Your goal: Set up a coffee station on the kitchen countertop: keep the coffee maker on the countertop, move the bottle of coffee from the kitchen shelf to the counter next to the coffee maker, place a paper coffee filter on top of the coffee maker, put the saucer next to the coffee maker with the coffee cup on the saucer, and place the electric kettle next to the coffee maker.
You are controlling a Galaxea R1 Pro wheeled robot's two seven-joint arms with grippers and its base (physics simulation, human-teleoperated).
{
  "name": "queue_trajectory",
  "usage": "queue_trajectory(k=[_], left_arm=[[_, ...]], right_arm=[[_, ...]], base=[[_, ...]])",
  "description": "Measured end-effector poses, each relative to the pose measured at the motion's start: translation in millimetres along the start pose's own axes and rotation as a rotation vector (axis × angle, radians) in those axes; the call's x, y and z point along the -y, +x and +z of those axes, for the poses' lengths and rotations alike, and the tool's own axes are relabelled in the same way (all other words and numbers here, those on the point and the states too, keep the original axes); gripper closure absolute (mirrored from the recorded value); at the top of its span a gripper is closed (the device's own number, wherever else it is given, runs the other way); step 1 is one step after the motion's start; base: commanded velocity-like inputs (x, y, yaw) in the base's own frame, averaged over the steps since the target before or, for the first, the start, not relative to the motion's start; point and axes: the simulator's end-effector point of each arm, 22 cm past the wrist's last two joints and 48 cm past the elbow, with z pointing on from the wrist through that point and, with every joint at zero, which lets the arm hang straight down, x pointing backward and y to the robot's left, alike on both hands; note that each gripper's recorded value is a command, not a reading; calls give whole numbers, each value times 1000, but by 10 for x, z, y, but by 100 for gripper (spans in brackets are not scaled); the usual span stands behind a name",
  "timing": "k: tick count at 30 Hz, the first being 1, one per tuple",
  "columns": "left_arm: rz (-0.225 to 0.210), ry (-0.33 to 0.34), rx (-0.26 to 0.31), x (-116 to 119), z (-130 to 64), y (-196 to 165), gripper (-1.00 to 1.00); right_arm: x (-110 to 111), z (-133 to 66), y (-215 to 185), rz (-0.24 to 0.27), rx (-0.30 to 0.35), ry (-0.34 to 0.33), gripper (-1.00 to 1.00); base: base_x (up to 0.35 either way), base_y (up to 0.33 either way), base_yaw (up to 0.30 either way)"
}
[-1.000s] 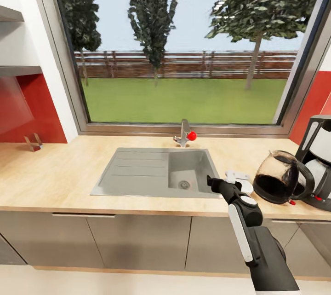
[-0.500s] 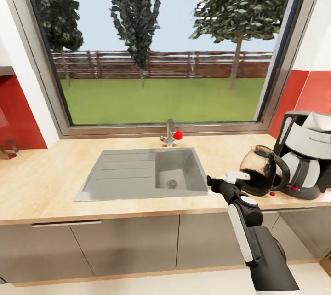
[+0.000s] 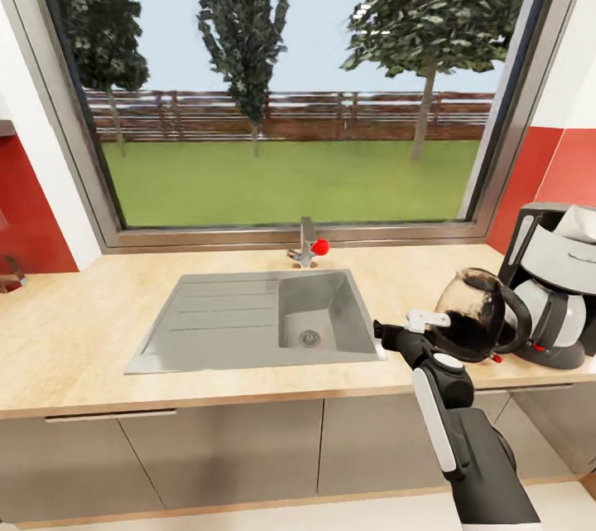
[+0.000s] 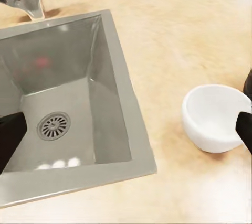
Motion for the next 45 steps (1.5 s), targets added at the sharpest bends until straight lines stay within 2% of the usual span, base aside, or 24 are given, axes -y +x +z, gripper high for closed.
queue_trajectory(k=[4, 7, 27, 31, 33, 39, 45], left_arm=[[0, 0, 0, 1, 0, 1, -100], [0, 1, 0, 5, -1, 3, -100], [2, -1, -11, -8, -21, 75, -100], [10, -4, -46, -50, -101, 327, -100], [16, -2, -90, -53, -174, 562, -100], [22, -4, -213, -59, -241, 880, -100], [24, -7, -228, -83, -250, 916, -100]], right_arm=[[177, 9, 103, 9, -50, 31, -100], [286, 9, 130, 18, -64, 49, -100], [322, 48, 253, 11, -94, 57, -100], [338, 74, 335, 8, -113, 60, -100], [344, 83, 375, 7, -122, 61, -100], [348, 98, 440, 5, -137, 62, -100], [349, 101, 455, 5, -141, 63, -100]], base=[[6, 0, 0], [147, 0, 0], [112, 0, 0], [2, 0, 0], [0, 0, 0], [44, 0, 0], [199, 0, 0]])
